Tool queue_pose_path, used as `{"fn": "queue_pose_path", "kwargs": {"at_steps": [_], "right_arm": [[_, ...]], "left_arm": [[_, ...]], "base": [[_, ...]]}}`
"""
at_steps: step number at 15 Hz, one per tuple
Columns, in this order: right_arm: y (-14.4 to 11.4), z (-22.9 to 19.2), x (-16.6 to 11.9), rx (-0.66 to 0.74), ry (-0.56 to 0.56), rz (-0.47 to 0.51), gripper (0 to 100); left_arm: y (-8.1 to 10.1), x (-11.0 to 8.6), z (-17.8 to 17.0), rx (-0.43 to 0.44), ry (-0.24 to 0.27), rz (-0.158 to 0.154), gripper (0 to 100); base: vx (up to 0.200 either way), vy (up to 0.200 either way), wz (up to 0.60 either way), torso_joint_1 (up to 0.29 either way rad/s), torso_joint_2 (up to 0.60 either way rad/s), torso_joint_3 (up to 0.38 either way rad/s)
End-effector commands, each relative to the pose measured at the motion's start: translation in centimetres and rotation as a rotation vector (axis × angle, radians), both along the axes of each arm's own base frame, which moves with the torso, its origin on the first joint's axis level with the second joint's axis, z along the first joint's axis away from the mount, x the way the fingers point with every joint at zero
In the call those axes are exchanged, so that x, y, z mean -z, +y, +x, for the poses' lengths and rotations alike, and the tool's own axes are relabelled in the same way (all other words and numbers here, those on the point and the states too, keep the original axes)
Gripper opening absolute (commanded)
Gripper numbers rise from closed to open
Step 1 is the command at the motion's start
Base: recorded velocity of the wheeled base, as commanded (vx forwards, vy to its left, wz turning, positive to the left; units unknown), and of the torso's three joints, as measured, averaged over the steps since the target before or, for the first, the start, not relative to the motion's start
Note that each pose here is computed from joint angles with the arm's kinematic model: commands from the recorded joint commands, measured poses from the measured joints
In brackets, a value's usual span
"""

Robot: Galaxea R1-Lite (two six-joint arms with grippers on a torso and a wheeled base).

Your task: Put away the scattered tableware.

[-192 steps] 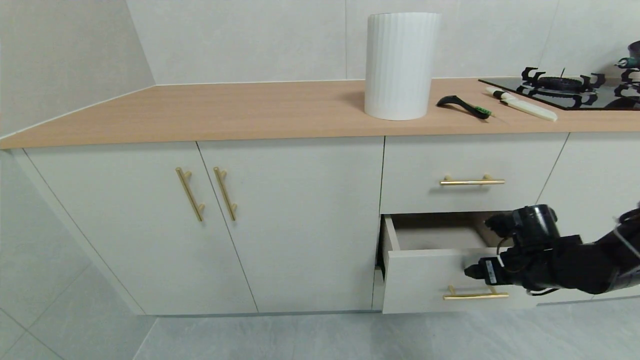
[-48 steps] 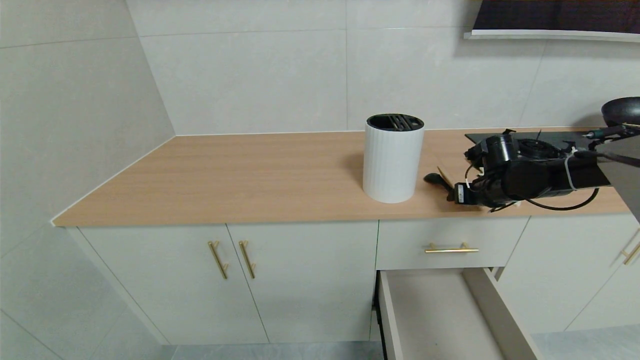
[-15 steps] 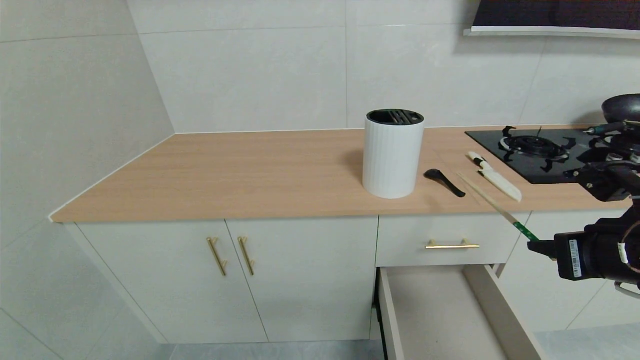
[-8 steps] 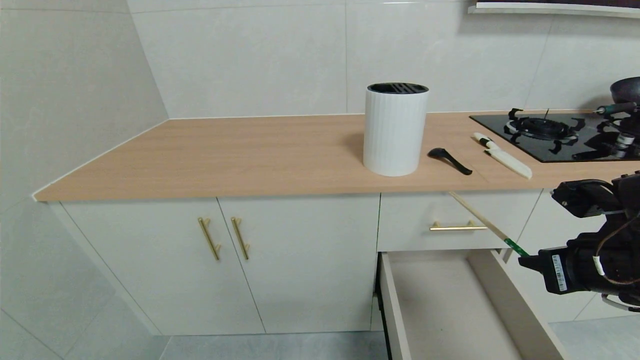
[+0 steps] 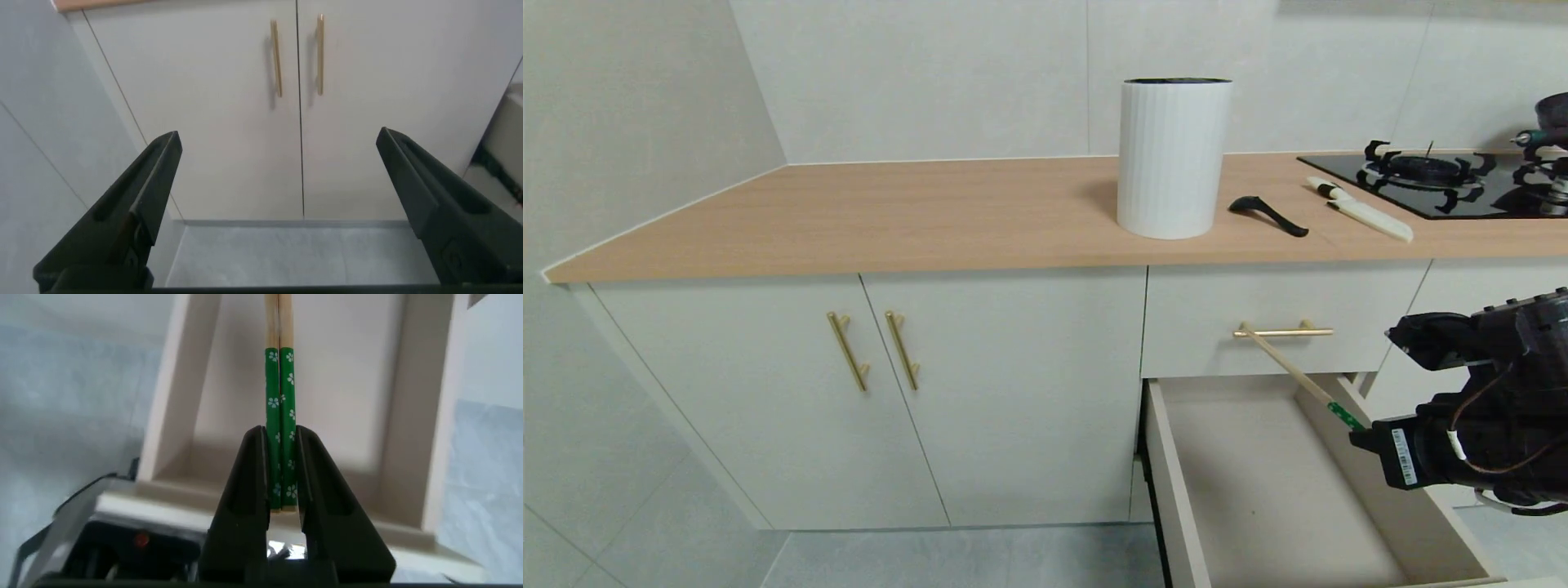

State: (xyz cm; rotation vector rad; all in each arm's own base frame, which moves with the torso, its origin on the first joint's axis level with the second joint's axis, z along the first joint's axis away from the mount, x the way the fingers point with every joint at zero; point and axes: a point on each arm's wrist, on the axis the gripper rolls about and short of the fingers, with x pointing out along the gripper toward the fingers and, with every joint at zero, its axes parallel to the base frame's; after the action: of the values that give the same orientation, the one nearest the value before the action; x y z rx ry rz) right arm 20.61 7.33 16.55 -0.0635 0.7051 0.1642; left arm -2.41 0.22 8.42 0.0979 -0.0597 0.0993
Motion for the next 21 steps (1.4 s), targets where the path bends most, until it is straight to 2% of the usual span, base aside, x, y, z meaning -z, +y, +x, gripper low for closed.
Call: {"fn": "queue_pose_path", "kwargs": {"at_steps": [1,6,12,14,17,21], "right_arm": [[0.3,0.6,1.5,0.005,0.040,-0.023,0],[1.0,1.2,2.8,-0.014,0.086,-0.042,0],[2.1,2.9,5.7,-0.029,0.166,-0.075,0],[2.9,4.6,8.3,-0.027,0.200,-0.095,0],[4.3,8.1,10.5,0.014,0.166,-0.104,0],[5.4,11.2,14.4,0.052,0.226,-0.122,0]], "left_arm": [[0.0,0.0,0.0,0.000,0.000,0.000,100],[0.0,0.0,0.0,0.000,0.000,0.000,100],[0.0,0.0,0.0,0.000,0.000,0.000,100],[0.0,0.0,0.0,0.000,0.000,0.000,100],[0.0,0.0,0.0,0.000,0.000,0.000,100],[0.0,0.0,0.0,0.000,0.000,0.000,100]], "base": [[0.000,0.000,0.00,-0.090,0.45,0.359],[0.000,0.000,0.00,-0.047,0.39,0.337],[0.000,0.000,0.00,-0.001,0.04,0.039],[0.000,0.000,0.00,0.000,0.00,0.000],[0.000,0.000,0.00,0.000,0.00,0.000],[0.000,0.000,0.00,0.000,0.00,0.000]]}}
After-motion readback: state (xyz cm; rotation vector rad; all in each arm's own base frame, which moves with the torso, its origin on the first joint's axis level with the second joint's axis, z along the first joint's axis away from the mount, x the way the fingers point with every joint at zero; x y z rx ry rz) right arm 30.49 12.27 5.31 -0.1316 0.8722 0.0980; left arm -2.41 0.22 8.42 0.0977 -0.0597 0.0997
